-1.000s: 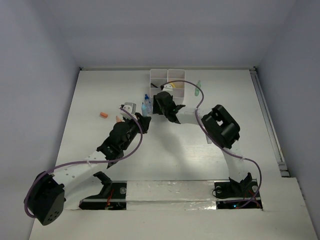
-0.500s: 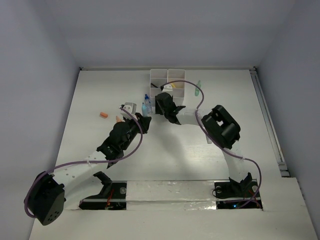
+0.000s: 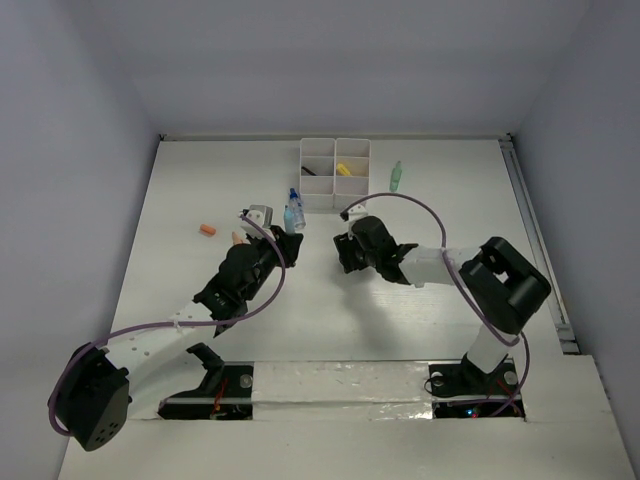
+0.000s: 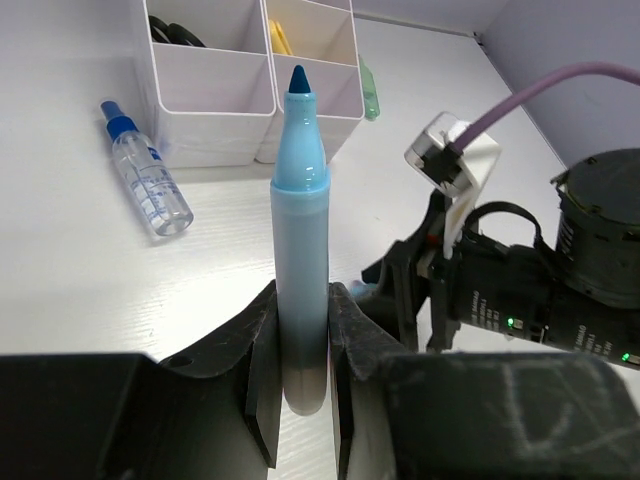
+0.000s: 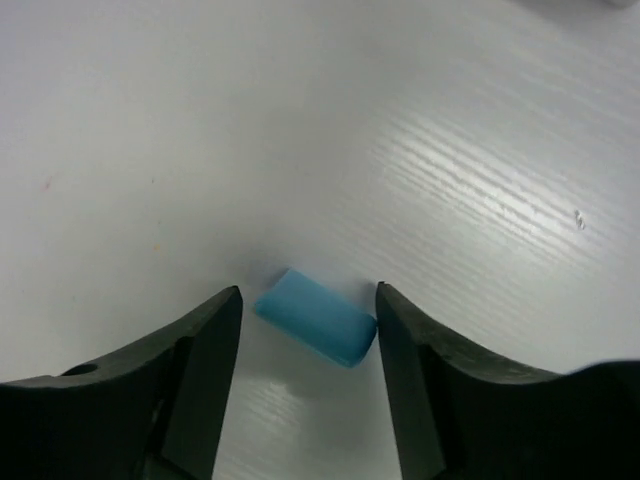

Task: Sort the stationery into containers
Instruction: Close the pen cap on the pen.

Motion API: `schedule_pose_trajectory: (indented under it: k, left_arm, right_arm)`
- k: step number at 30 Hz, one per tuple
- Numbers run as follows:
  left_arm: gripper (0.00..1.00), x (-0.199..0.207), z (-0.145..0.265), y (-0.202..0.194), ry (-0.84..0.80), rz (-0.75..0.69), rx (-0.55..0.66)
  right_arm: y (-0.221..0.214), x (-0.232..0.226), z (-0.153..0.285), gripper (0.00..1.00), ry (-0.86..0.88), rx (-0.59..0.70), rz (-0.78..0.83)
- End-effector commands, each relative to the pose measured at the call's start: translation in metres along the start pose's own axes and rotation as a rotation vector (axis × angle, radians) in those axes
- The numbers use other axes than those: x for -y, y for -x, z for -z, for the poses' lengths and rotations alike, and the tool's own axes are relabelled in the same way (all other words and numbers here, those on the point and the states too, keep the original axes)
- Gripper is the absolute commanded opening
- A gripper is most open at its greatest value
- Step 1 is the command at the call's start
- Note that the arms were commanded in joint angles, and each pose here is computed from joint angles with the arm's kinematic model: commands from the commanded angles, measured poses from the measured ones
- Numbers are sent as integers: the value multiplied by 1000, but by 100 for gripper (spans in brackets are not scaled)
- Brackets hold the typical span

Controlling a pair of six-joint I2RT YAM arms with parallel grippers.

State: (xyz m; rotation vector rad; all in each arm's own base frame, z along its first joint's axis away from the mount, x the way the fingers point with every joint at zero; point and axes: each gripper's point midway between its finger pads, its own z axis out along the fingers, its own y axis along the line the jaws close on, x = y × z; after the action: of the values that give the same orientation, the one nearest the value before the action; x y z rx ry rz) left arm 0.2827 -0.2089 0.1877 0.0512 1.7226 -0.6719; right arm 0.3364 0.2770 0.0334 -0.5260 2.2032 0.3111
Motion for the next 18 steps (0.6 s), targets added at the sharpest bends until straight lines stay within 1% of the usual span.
schedule_pose_trajectory:
  k: [1, 2, 3, 5, 6, 7, 9, 10, 12, 13, 18]
  left_arm:
    - [0, 7, 0, 16, -31, 24, 61]
    - [0, 7, 0, 16, -30, 23, 62]
    - [0, 6, 0, 16, -27, 22, 60]
    - [0, 5, -1, 15, -23, 20, 59]
    - [0, 5, -1, 15, -20, 20, 60]
    - [0, 5, -1, 15, -19, 20, 61]
    - [0, 5, -1, 15, -24, 20, 60]
    - [0, 6, -1, 15, -24, 20, 58]
    - [0, 6, -1, 15, -26, 20, 57]
    - [0, 6, -1, 14, -25, 21, 56]
    - [0, 8, 0, 15, -36, 24, 57]
  right_arm:
    - [6, -6, 13, 64, 60, 30, 50]
    - [7, -6, 15, 71, 63, 29, 53]
    - [10, -7, 20, 75, 69, 30, 55]
    - [18, -9, 27, 81, 83, 46, 47]
    - [20, -11, 32, 86, 92, 52, 43]
    - [26, -14, 40, 88, 109, 62, 26]
    - [29, -19, 47, 94, 138, 65, -3]
    - [22, -23, 52, 95, 156, 41, -38]
    - [24, -25, 61, 96, 169, 48, -85]
    - [15, -25, 64, 96, 169, 24, -132]
    - [-8, -33, 68, 95, 197, -49, -257]
